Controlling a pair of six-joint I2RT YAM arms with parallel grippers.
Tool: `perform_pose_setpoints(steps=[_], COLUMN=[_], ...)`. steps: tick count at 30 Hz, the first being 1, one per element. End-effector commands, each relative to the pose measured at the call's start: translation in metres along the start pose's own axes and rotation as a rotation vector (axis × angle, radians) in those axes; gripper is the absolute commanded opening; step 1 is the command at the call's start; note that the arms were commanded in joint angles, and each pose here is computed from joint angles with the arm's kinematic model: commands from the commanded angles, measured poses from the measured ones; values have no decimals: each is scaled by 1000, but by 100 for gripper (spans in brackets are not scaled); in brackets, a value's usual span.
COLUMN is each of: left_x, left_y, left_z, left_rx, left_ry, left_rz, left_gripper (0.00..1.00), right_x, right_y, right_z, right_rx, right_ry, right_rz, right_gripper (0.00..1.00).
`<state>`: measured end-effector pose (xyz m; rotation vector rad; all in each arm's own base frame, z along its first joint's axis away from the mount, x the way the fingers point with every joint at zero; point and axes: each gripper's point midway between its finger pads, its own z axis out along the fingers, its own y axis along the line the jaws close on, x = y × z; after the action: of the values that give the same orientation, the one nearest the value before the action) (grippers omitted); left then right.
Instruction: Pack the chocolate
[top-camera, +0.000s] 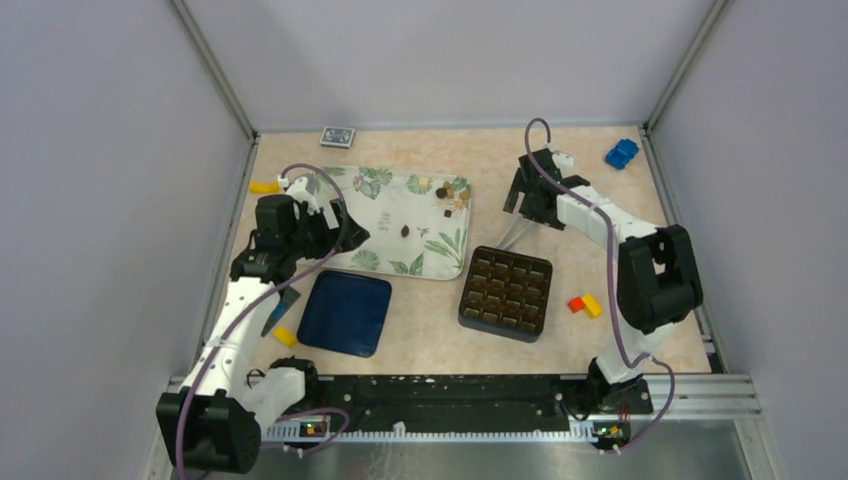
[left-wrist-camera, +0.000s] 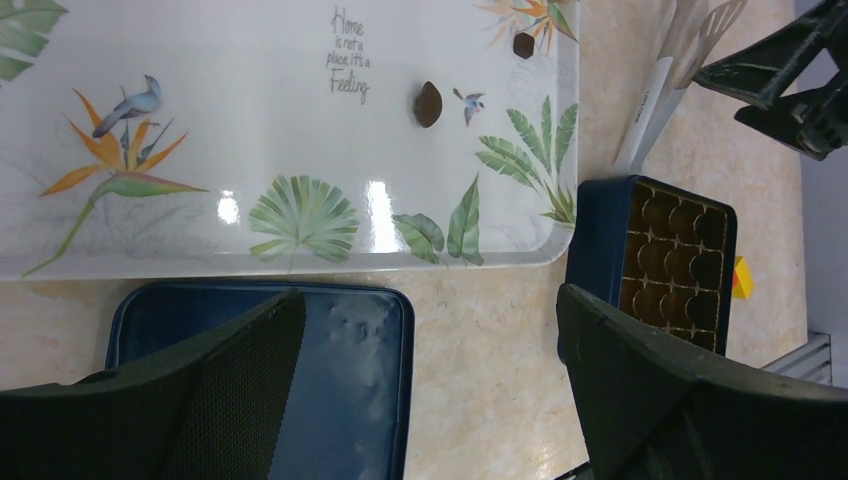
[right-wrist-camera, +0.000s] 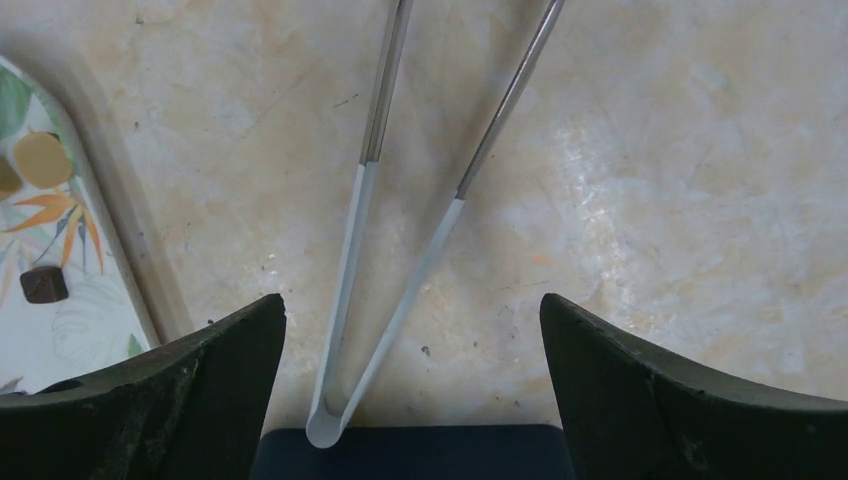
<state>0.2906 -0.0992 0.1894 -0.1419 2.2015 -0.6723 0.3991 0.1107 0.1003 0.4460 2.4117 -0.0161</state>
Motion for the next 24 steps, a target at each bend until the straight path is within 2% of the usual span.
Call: perform_pose_setpoints(steps=[1, 6, 16, 20, 24], left_x=[-8, -11, -13, -18, -19], left_y=[-5, -2, -2, -4, -3], left_z=[-1, -1, 4, 5, 5], left_rx=[26, 3, 7, 12, 8], left_ry=[-31, -38, -36, -47, -47], left_rz=[14, 19, 3, 7, 6], left_gripper=[99, 99, 99, 99, 99], right_x=[-9, 5, 12, 3, -7], right_y=[24, 24, 19, 25, 38], right_z=[17, 43, 72, 83, 96], right_rx=[-40, 3, 58, 57, 18], right_ry=[10, 45, 41, 30, 42], right_rz=[108, 126, 67, -11, -139], right_gripper=[95, 89, 61, 49, 43])
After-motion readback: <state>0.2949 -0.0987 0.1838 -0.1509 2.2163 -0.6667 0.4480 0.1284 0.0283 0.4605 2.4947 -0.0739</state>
